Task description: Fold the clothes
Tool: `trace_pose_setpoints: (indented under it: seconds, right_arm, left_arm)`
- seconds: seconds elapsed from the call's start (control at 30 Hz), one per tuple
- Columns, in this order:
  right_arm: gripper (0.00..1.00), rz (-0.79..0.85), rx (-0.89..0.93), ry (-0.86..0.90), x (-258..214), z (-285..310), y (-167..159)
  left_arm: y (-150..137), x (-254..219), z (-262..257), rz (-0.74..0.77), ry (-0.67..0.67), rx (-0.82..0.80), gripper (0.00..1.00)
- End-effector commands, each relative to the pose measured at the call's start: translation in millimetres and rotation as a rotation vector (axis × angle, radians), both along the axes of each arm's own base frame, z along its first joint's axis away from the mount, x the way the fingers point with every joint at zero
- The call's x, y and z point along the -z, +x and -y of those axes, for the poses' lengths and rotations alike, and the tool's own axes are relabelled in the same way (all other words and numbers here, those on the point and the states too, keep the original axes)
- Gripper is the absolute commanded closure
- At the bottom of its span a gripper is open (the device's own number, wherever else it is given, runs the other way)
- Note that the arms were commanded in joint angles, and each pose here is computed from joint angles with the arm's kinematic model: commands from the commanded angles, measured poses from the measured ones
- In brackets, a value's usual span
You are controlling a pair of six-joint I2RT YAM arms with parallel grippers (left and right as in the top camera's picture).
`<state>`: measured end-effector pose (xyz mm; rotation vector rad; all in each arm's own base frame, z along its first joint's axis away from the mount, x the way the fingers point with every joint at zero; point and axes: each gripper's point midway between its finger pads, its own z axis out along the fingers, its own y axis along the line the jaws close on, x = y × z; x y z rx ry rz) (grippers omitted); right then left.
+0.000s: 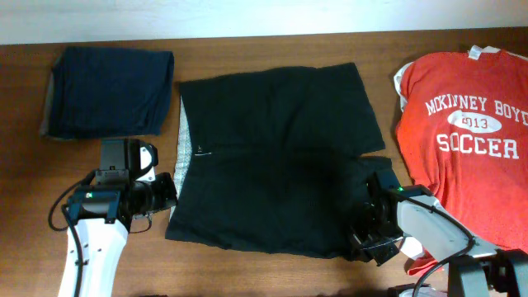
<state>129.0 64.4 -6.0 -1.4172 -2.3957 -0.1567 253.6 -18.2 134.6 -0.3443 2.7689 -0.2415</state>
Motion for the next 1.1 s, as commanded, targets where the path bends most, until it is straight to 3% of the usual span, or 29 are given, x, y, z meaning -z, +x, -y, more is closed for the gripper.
trace_pose_setpoints:
  seconds: [0.0,0.07,0.1,0.17,0.2,0.23,0.4,0.43,0.47,0.53,0.67,0.77,0.8,0.87,0.9,0.93,1.03,1.07]
  right_arm:
    - [0.78,-0.09,-0.036,-0.122,15.0,21.8,-28.3]
    - [0.78,-0.089,-0.04,-0.12,14.9,21.7,-28.3]
    - [0.92,-0.085,-0.046,-0.118,14.5,21.6,-27.1]
    - [0.96,-0.084,-0.045,-0.118,14.5,21.5,-26.8]
    - [0.96,-0.084,-0.045,-0.118,14.5,21.5,-26.9]
    - [0.96,-0.085,-0.046,-0.118,14.5,21.6,-27.1]
    - [0.96,-0.079,-0.045,-0.118,14.9,21.4,-25.9]
    - [0.96,-0.077,-0.045,-0.117,15.1,21.3,-25.2]
    - [0.96,-0.069,-0.044,-0.117,15.7,21.1,-23.4]
    - [0.96,-0.065,-0.044,-0.117,16.0,21.1,-22.5]
    - [0.96,-0.059,-0.046,-0.123,16.6,22.2,-21.2]
    - [0.96,-0.058,-0.047,-0.127,16.9,22.9,-21.1]
    - [0.96,-0.058,-0.047,-0.127,16.9,22.9,-21.1]
    - [0.9,-0.053,-0.047,-0.127,17.2,22.8,-20.1]
    - [0.82,-0.053,-0.047,-0.127,17.2,22.8,-20.1]
    - [0.81,-0.053,-0.047,-0.127,17.2,22.8,-20.1]
    - [0.96,-0.053,-0.047,-0.127,17.2,22.8,-20.1]
    - [0.96,-0.053,-0.047,-0.126,17.2,22.8,-20.1]
  left_arm:
    - [-0.7,0.9,-0.5,0.001,0.0,0.005,0.89]
    - [-0.7,0.9,-0.5,0.001,0.0,0.005,0.89]
    - [-1.0,1.0,-0.5,0.0,0.0,0.005,0.89]
    - [-3.2,1.4,2.3,-0.009,-0.015,0.011,0.89]
    - [-7.6,2.2,7.1,-0.027,-0.041,0.02,0.67]
    - [-17.5,5.4,7.5,-0.07,-0.044,0.02,0.39]
    - [-71.1,61.6,8.6,-0.3,-0.078,-0.106,0.33]
    - [-76.9,74.0,8.6,-0.318,-0.083,-0.134,0.25]
    - [-83.7,88.7,6.8,-0.346,-0.095,-0.237,0.07]
    - [-80.2,102.9,0.9,-0.328,-0.123,-0.371,0.07]
    - [-54.0,105.7,-12.7,-0.218,-0.129,-0.487,0.1]
    - [-45.4,114.8,-13.2,-0.23,-0.146,-0.547,0.11]
    - [-47.6,121.9,-13.0,-0.263,-0.14,-0.549,0.23]
    - [-53.8,132.5,-12.3,-0.321,-0.129,-0.552,0.22]
    - [-57.8,137.2,-9.9,-0.355,-0.135,-0.55,0.22]
    - [-63.4,139.9,-9.1,-0.386,-0.131,-0.552,0.27]
    - [-65.0,140.1,-9.1,-0.393,-0.128,-0.552,0.44]
    - [-65.1,140.1,-9.1,-0.392,-0.126,-0.54,0.5]
